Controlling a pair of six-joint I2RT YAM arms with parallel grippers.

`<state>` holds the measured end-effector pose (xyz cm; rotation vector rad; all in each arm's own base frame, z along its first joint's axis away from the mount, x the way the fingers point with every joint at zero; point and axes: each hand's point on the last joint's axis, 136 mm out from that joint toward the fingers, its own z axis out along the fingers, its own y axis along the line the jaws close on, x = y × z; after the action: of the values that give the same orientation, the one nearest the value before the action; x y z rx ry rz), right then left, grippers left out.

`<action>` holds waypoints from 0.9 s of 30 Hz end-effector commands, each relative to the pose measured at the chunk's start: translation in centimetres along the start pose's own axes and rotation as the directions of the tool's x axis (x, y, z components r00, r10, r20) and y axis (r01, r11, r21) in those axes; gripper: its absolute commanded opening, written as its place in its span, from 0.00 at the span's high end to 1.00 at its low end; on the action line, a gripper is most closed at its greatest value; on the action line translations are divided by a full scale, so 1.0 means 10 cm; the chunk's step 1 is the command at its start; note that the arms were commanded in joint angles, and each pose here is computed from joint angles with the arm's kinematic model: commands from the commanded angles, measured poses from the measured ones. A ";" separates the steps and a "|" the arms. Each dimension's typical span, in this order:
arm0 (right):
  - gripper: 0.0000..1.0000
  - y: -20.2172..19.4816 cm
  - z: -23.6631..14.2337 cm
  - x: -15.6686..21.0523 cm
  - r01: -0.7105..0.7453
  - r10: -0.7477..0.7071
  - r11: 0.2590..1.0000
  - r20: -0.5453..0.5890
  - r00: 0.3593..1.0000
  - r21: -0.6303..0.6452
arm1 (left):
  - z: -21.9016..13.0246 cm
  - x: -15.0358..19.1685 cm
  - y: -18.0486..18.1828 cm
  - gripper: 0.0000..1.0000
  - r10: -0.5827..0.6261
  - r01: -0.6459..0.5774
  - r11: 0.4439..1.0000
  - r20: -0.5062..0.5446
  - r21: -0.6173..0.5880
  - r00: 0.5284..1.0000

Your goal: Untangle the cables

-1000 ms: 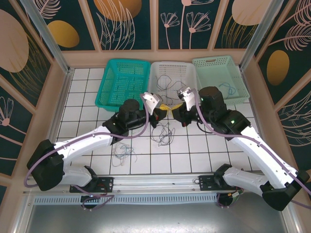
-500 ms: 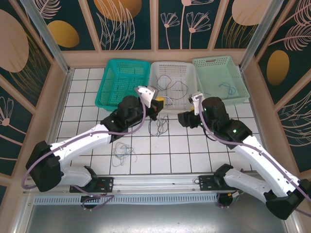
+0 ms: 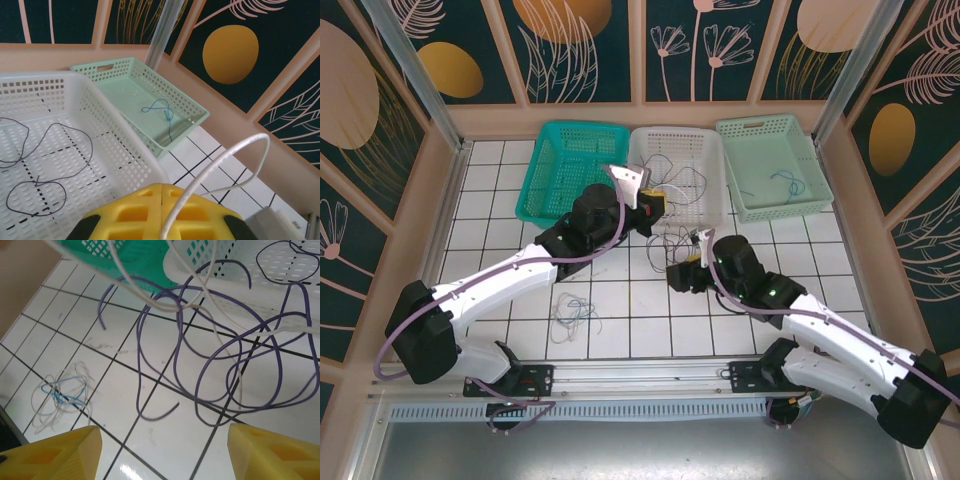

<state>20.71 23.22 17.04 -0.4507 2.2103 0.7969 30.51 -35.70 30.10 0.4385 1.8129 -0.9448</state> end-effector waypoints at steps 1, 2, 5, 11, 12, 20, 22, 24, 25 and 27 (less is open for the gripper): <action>0.30 0.04 0.09 -0.21 -0.053 0.055 0.998 0.106 0.993 -0.021 | -0.05 -0.11 -0.13 1.00 -0.043 0.040 0.997 0.039 0.069 0.998; 0.29 0.02 0.12 -0.22 -0.059 0.061 0.998 0.117 0.991 -0.015 | -0.06 -0.12 -0.15 1.00 -0.050 0.046 0.996 0.043 0.080 0.998; 0.27 0.03 0.21 -0.24 -0.079 0.082 0.996 0.128 0.988 -0.031 | -0.09 -0.20 -0.19 1.00 -0.069 0.062 0.993 0.067 0.098 0.995; 0.27 0.02 0.42 -0.22 -0.120 0.125 0.992 0.132 0.983 -0.049 | -0.16 -0.45 -0.39 1.00 -0.112 0.086 0.980 0.136 0.182 0.984; 0.27 0.07 0.44 -0.24 -0.121 0.130 0.990 0.128 0.983 -0.069 | -0.16 -0.47 -0.39 1.00 -0.113 0.086 0.980 0.146 0.181 0.983; 0.60 -0.01 0.53 -0.09 -0.122 0.123 0.992 0.083 0.989 -0.018 | -0.24 -0.63 -0.44 1.00 -0.121 0.081 0.978 0.205 0.193 0.971; 0.72 -0.07 0.54 -0.01 -0.128 0.127 0.992 0.059 0.990 0.013 | -0.29 -0.69 -0.44 1.00 -0.110 0.068 0.980 0.222 0.188 0.969; 0.86 -0.16 0.53 0.06 -0.132 0.130 0.990 0.045 0.991 0.054 | -0.36 -0.76 -0.46 1.00 -0.097 0.053 0.982 0.243 0.182 0.965; 0.89 -0.19 0.53 0.10 -0.136 0.134 0.988 0.036 0.990 0.067 | -0.39 -0.79 -0.46 1.00 -0.093 0.048 0.983 0.252 0.179 0.963; 0.92 -0.27 0.54 0.21 -0.152 0.152 0.984 0.007 0.988 0.095 | -0.49 -0.88 -0.46 1.00 -0.085 0.039 0.986 0.282 0.164 0.956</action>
<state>24.11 25.95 13.85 -0.2667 2.2147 0.8341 29.09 -35.23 36.71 0.3449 1.6217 -1.1420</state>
